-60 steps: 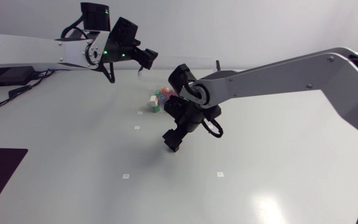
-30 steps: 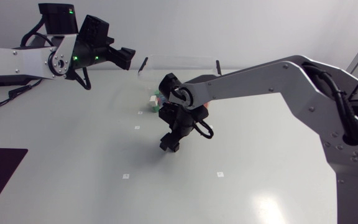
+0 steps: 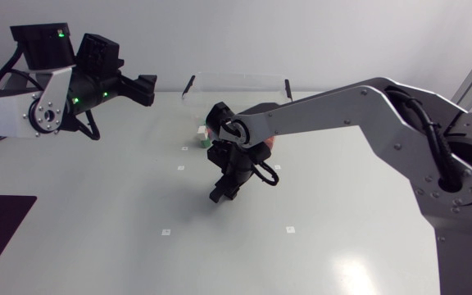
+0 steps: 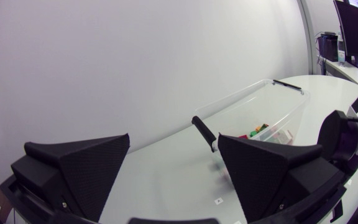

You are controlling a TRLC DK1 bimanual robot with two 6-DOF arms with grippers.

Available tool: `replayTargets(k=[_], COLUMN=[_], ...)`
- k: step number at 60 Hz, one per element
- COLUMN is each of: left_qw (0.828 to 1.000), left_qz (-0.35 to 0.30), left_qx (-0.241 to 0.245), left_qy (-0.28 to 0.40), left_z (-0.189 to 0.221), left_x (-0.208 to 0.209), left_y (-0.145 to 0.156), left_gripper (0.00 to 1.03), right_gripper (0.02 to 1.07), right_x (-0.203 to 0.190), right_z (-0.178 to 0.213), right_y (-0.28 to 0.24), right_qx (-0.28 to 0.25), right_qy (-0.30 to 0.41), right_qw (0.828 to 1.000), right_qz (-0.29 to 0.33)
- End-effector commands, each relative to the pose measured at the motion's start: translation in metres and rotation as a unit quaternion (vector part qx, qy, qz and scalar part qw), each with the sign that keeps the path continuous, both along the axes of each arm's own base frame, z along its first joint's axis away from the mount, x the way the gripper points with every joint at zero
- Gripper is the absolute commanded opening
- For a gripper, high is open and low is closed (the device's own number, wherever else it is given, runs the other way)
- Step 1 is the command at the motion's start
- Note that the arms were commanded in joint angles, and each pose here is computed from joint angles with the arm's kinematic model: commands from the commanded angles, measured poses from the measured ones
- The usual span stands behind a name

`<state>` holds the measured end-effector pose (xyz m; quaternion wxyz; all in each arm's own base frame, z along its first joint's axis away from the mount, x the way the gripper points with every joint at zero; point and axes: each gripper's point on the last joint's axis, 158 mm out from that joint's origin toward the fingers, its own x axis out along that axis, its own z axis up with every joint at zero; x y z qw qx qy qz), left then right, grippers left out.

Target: Place the duplo bricks in the container

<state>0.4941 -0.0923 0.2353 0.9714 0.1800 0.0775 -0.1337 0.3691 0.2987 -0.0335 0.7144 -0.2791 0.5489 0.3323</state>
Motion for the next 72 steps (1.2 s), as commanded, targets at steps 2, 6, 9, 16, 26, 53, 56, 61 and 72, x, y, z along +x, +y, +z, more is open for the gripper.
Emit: replayTargets(k=[2,6,9,16,26,53,56,61,72], left_qw=[1.000,1.000,1.000,0.999,0.999,0.996,0.996,0.995,0.992], left_qz=[0.011,0.020,0.022,0.031,0.049,0.080,0.086,0.092,0.104], left_qx=[0.003,0.005,0.008,0.014,0.017,0.014,0.016,0.019,0.024], left_qy=[-0.019,-0.021,-0.020,-0.011,-0.017,-0.028,-0.030,-0.035,-0.068], left_z=[0.006,0.005,0.001,-0.015,-0.023,-0.024,-0.025,-0.025,-0.023], left_x=[-0.015,-0.021,-0.025,-0.034,-0.045,-0.081,-0.087,-0.095,-0.120], left_y=[0.010,0.017,0.019,0.026,0.041,0.068,0.070,0.073,0.075], left_gripper=[0.99,0.99,0.99,0.99,0.99,0.99,0.99,0.99,0.99], right_gripper=[0.32,0.32,0.32,0.32,0.33,0.32,0.33,0.33,0.33], right_x=[0.001,0.006,0.010,0.026,0.052,0.133,0.142,0.156,0.185], right_z=[0.028,0.047,0.066,0.110,0.166,0.237,0.237,0.235,0.224], right_y=[-0.005,-0.007,-0.009,-0.017,-0.026,-0.042,-0.043,-0.042,-0.039], right_qx=[0.013,0.026,0.039,0.072,0.120,0.182,0.185,0.191,0.195], right_qy=[-0.017,-0.032,-0.047,-0.086,-0.148,-0.284,-0.288,-0.297,-0.301], right_qw=[1.000,0.999,0.998,0.993,0.979,0.932,0.929,0.924,0.920], right_qz=[-0.017,-0.022,-0.027,-0.049,-0.079,-0.133,-0.139,-0.146,-0.159])
